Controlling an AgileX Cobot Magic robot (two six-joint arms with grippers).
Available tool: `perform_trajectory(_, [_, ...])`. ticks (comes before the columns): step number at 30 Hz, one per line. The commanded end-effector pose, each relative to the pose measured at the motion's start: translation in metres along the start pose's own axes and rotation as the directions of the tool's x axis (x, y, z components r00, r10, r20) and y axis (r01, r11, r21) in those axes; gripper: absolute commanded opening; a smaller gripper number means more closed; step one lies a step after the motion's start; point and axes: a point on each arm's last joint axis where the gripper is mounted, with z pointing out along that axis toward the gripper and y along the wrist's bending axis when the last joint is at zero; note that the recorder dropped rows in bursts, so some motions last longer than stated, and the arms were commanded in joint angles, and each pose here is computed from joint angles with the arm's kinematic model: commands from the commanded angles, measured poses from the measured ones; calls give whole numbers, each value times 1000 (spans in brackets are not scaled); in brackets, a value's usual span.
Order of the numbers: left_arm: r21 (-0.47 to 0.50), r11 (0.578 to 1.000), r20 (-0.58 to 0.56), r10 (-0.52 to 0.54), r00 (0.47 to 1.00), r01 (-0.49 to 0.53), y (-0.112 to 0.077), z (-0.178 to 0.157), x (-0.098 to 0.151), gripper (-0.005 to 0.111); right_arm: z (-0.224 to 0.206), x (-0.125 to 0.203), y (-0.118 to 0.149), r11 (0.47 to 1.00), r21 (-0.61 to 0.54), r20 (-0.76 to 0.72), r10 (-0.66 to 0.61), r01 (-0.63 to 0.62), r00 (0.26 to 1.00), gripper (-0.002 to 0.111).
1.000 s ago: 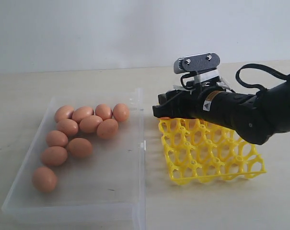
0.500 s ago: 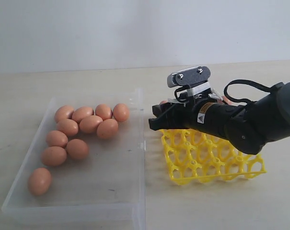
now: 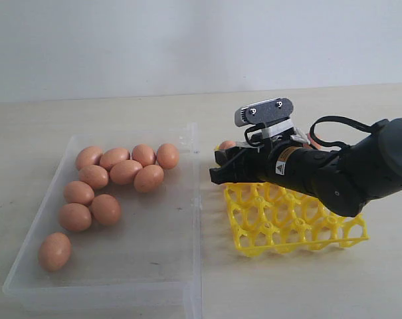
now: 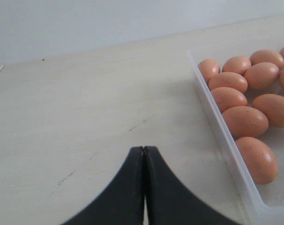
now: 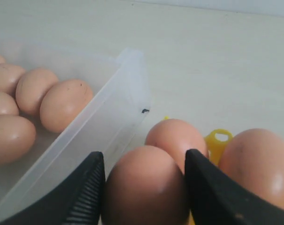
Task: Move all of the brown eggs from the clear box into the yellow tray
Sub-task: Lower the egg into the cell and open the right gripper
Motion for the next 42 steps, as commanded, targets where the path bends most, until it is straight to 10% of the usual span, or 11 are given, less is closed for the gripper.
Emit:
perform_trajectory(1, [4, 1000, 16, -5, 1000, 5, 0, -1, -2, 0, 1, -6, -5, 1000, 1, 34, 1, -1, 999, 0])
perform_trajectory(22, [4, 1000, 16, -5, 1000, 5, 0, -1, -2, 0, 1, -4, -6, 999, -13, 24, 31, -31, 999, 1])
perform_trajectory(32, [4, 1000, 16, -5, 1000, 5, 0, -1, -2, 0, 1, -4, -5, 998, -24, 20, 64, -64, 998, 58])
perform_trajectory(42, [4, 1000, 16, -5, 1000, 5, 0, -1, -2, 0, -6, -13, -5, 997, -6, 19, 72, -71, 997, 60])
